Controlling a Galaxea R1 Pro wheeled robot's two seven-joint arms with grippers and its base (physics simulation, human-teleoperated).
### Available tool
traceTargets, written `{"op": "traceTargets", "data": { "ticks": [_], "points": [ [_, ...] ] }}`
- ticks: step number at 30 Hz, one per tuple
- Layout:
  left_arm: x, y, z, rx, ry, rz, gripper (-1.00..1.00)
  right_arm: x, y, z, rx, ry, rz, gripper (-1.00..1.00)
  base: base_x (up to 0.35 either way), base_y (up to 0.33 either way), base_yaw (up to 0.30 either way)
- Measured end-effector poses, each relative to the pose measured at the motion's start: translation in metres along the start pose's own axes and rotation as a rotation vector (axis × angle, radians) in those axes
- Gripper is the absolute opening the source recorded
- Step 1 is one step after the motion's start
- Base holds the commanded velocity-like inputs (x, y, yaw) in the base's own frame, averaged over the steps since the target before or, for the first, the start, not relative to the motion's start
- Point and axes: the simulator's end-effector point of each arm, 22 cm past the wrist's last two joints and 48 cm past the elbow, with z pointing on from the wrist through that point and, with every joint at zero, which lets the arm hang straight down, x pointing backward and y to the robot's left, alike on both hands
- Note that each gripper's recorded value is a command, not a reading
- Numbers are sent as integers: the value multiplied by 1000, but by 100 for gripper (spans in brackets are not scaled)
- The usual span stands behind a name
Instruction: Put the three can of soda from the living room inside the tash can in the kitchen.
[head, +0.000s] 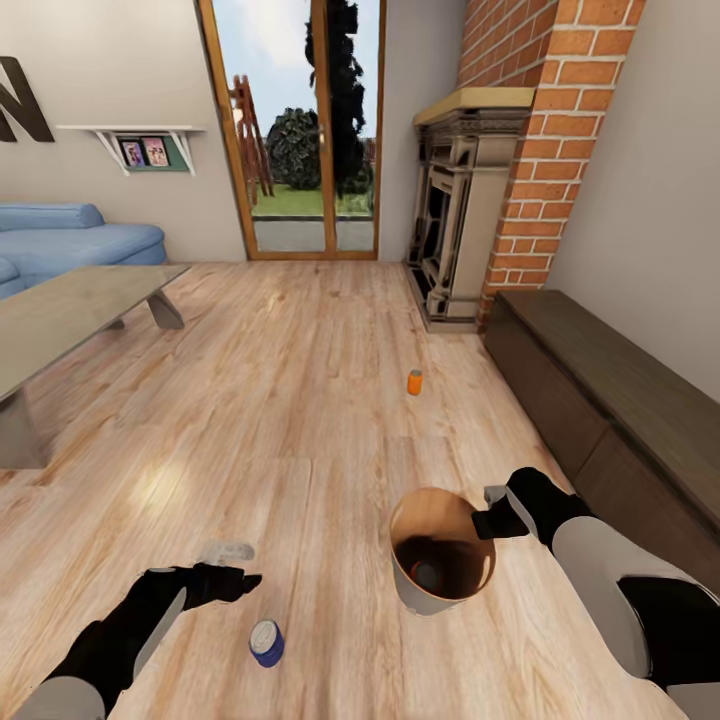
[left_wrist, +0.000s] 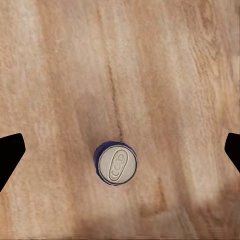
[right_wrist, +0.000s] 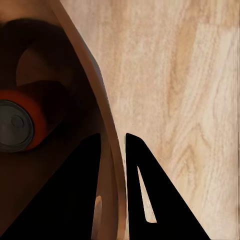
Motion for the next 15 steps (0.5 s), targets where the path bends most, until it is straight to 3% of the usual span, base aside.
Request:
{"op": "traceTargets", "data": {
  "ticks": [2, 8, 15],
  "points": [
    [2, -10, 2, 12, 29, -16, 100, 0, 0, 0, 0, -1, 0, -100, 299, -151, 0],
    [-7, -27, 6, 34, 42, -61, 100, 0, 2, 0, 0, 1, -2, -100, 298, -153, 0],
    [-14, 5, 3, -75, 14, -214, 100, -1, 4, 1, 6, 1, -8, -100, 288, -148, 0]
  ]
}}
